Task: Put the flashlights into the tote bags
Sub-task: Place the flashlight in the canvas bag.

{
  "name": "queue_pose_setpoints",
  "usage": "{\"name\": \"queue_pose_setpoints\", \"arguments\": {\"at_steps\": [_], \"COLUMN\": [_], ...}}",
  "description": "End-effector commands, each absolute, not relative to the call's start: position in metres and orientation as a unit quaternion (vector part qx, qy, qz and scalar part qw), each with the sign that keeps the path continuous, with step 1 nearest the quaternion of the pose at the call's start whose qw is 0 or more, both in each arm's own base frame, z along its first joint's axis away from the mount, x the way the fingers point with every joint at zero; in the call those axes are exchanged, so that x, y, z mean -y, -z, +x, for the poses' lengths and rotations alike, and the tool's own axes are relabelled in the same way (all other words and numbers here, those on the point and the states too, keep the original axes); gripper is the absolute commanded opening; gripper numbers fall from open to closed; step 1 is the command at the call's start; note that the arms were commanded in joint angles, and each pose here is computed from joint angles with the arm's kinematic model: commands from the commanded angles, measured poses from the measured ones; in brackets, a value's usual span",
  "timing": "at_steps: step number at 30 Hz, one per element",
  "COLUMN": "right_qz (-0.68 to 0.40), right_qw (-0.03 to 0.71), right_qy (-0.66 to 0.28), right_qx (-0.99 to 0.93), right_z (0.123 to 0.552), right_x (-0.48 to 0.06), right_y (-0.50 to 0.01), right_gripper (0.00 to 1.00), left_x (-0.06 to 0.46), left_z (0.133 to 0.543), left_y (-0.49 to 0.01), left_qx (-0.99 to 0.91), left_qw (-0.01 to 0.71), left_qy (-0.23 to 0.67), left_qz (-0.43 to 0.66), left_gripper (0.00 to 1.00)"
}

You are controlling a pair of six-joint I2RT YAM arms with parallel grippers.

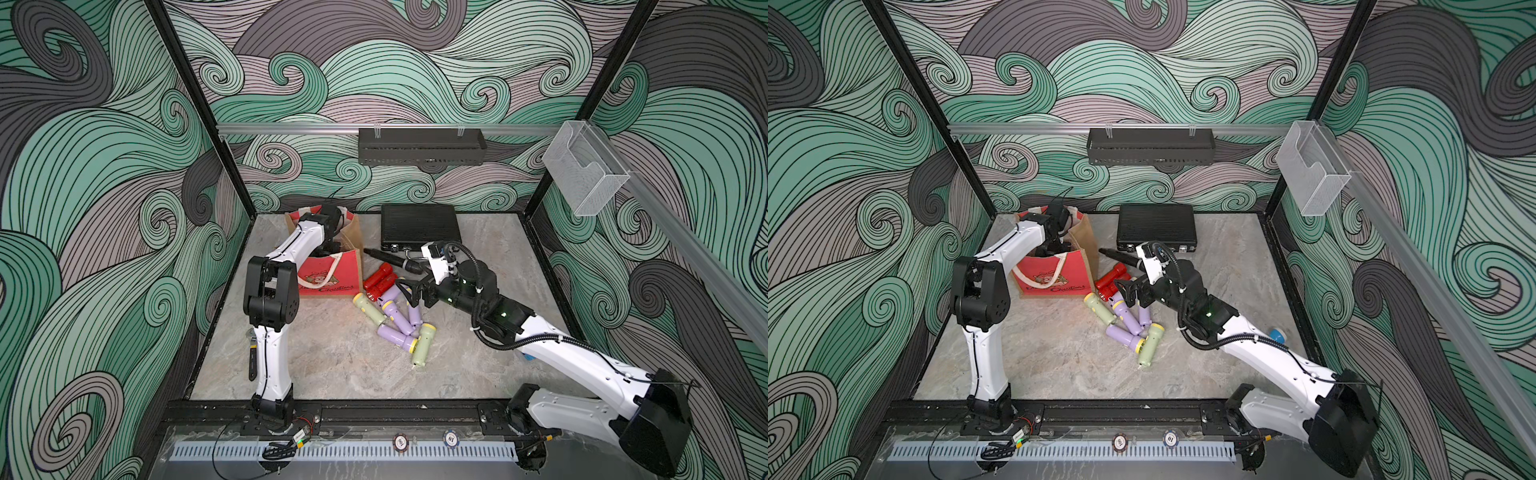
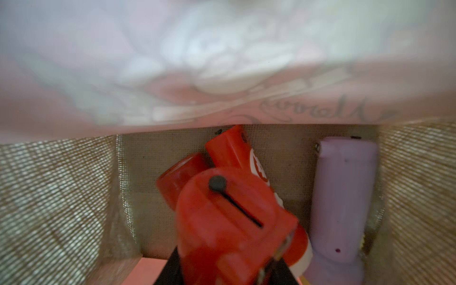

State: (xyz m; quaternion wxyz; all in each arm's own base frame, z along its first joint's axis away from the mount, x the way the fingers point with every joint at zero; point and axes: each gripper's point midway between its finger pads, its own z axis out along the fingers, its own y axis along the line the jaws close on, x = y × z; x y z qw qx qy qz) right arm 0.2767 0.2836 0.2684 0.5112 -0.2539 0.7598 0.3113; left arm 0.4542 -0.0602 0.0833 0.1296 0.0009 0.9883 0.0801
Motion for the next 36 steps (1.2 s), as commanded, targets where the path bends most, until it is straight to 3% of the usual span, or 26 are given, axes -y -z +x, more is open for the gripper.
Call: {"name": "queue_pose_setpoints", "arguments": {"at_steps": [1,6,19,21,27,31,36], "right_qz": [-0.255,-0.255,-0.191,-0.175,-0.133,-0.115,-0.103], "right_qw": [0.528,0.528,0.502,0.485,0.398,0.341,0.285], "right_qy": [-0.303,-0.296,-0.222,-0.213,-0.189,-0.172,-0.154], "right_qx": [-0.751,-0.754,-0.814,-0.83,-0.888,-0.917,-0.94], "right_z": [0.277,0.276,0.275,0.27,0.245,0.227,0.212], "right_x": [-0.28,-0.276,-0.234,-0.224,-0.202,-0.194,-0.192], "right_y": [-0.278,-0.279,-0.263,-0.254,-0.202,-0.16,-0.117], "right_gripper": [0.99,0.99,1.0,1.0,0.99,0.99,0.99], "left_x": [0.059,0.059,0.062,0.062,0.056,0.054,0.069], "left_z": [0.451,0.45,0.453,0.453,0.451,0.446,0.437], "left_y": [-0.075,-0.074,-0.116,-0.127,-0.172,-0.205,-0.244], "left_qx": [-0.989,-0.989,-0.982,-0.98,-0.967,-0.956,-0.936], "left_qw": [0.122,0.123,0.176,0.19,0.243,0.287,0.35], "left_qy": [-0.083,-0.082,-0.064,-0.06,-0.063,-0.057,-0.019], "left_qz": [-0.009,-0.011,-0.025,-0.028,-0.038,-0.036,-0.014], "left_gripper": [0.0,0.0,0.33,0.42,0.5,0.69,0.77]}}
